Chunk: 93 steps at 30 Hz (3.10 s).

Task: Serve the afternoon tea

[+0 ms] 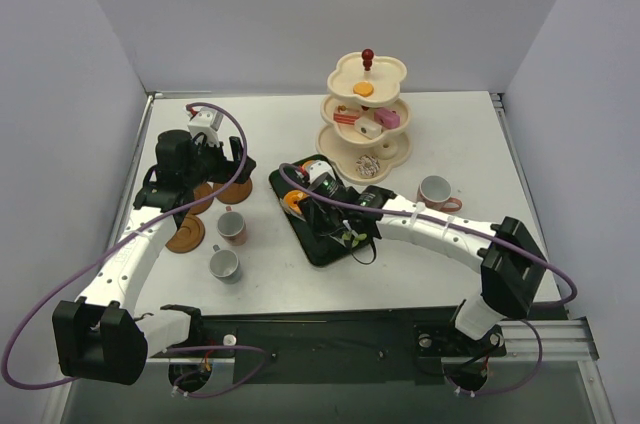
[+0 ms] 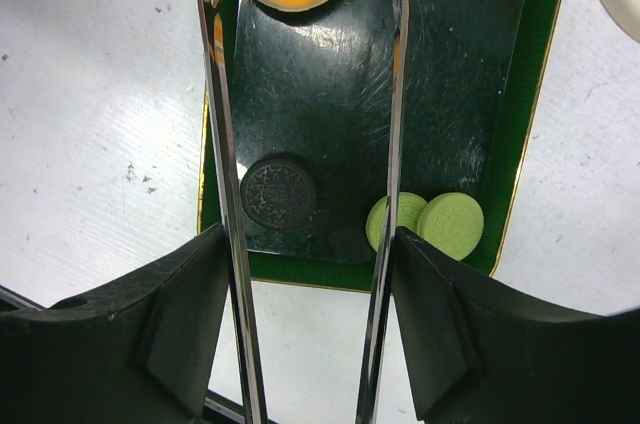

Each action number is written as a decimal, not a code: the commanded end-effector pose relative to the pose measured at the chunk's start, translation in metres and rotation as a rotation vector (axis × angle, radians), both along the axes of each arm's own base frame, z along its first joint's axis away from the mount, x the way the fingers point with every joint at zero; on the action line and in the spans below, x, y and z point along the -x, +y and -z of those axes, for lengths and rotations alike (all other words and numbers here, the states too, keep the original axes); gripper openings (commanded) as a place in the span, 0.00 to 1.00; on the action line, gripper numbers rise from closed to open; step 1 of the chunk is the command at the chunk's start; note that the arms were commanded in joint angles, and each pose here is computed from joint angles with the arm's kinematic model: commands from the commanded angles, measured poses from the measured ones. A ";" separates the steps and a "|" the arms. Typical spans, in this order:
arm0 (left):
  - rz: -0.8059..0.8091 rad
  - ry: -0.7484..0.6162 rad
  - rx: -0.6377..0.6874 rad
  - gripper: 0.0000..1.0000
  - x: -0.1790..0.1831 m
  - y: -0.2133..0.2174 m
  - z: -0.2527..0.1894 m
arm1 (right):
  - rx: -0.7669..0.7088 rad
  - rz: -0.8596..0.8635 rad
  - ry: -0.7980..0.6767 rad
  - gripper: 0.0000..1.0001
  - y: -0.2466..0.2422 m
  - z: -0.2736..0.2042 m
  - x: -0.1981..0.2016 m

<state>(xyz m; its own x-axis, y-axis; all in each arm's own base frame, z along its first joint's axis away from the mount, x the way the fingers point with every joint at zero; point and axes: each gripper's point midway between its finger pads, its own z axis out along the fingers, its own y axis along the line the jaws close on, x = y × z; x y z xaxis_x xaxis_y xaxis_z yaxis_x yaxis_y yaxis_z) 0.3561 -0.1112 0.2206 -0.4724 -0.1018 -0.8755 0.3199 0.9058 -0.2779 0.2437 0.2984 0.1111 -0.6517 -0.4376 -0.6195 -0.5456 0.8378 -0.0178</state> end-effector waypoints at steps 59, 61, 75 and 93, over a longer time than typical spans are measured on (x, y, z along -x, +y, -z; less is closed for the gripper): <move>0.010 -0.066 0.016 0.94 -0.008 -0.003 -0.022 | 0.125 0.258 -0.164 0.25 -0.084 -0.045 -0.119; 0.010 -0.066 0.016 0.94 -0.008 -0.003 -0.022 | 0.137 0.267 -0.169 0.25 -0.086 -0.041 -0.126; 0.006 -0.063 0.014 0.94 -0.009 -0.002 -0.021 | 0.181 0.309 -0.160 0.35 -0.096 -0.020 -0.148; 0.005 -0.060 0.014 0.94 -0.008 -0.002 -0.020 | 0.132 0.274 -0.210 0.53 -0.095 -0.050 -0.130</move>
